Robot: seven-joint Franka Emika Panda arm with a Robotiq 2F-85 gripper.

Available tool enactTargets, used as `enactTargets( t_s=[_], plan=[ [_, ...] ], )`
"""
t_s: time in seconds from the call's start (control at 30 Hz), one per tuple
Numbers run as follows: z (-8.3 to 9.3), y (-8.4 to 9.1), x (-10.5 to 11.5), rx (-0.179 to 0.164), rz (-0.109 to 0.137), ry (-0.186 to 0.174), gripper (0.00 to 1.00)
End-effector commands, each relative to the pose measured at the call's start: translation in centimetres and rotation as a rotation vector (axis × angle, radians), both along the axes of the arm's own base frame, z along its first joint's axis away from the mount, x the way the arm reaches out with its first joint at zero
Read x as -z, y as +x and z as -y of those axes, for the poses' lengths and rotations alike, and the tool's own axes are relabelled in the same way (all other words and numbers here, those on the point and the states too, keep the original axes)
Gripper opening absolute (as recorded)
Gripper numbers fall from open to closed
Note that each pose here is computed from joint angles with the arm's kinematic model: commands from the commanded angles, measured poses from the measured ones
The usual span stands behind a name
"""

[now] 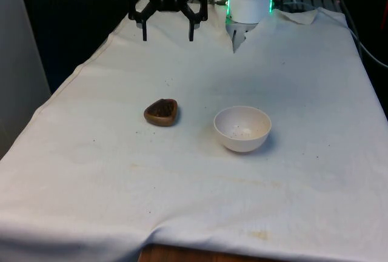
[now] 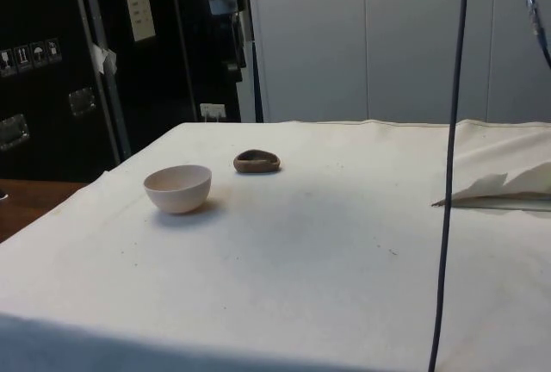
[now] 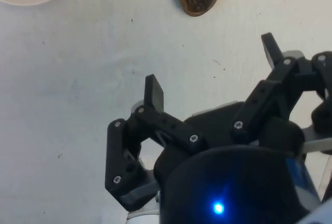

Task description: Pour the coffee beans from the cup into the bowl.

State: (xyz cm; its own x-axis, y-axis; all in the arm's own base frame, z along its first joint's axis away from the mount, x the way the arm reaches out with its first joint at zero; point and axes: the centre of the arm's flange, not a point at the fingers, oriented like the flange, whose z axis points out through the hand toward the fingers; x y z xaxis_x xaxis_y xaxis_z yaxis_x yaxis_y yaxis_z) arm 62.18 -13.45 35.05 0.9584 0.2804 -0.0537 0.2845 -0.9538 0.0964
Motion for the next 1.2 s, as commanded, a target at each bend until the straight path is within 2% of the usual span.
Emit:
enactTargets(
  t_s=[0.0, 0.1, 0.13, 0.17, 0.2, 0.23, 0.37, 0.4, 0.47, 0.5, 0.53, 0.77, 0.8, 0.83, 0.9, 0.97, 1.1, 1.13, 1.17],
  plan=[
    [0.1, 0.0, 0.3, -0.016, 0.003, 0.001, 1.00],
    [0.3, 0.1, 0.8, -0.043, -0.007, 0.000, 1.00],
    [0.3, 0.1, 0.8, -0.043, -0.007, 0.000, 1.00],
    [0.3, 0.1, 1.0, -0.059, -0.012, -0.001, 1.00],
    [0.3, 0.0, 0.9, -0.052, -0.019, 0.000, 1.00],
    [0.4, 0.0, 1.1, -0.066, -0.015, 0.000, 1.00],
    [0.6, 0.0, 1.6, -0.096, -0.023, -0.001, 1.00],
    [0.8, 0.1, 1.7, -0.109, -0.018, -0.002, 1.00],
    [1.0, 0.2, 1.8, -0.118, -0.008, -0.004, 1.00],
    [0.8, 0.1, 1.8, -0.108, -0.023, -0.003, 1.00],
    [1.0, 0.2, 1.9, -0.125, -0.003, -0.005, 1.00],
    [1.2, 0.4, 2.9, -0.172, 0.041, -0.016, 1.00],
    [1.3, 0.3, 2.8, -0.163, 0.026, -0.018, 1.00],
    [1.2, 0.4, 3.0, -0.179, 0.046, -0.018, 1.00],
    [1.2, 0.4, 3.2, -0.190, 0.052, -0.021, 1.00],
    [1.2, 0.4, 3.7, -0.215, 0.051, -0.023, 1.00],
    [1.2, 0.5, 4.3, -0.244, 0.045, -0.024, 1.00],
    [1.2, 0.4, 4.2, -0.236, 0.039, -0.028, 1.00],
    [1.1, 0.6, 4.5, -0.252, 0.043, -0.024, 1.00]
  ],
)
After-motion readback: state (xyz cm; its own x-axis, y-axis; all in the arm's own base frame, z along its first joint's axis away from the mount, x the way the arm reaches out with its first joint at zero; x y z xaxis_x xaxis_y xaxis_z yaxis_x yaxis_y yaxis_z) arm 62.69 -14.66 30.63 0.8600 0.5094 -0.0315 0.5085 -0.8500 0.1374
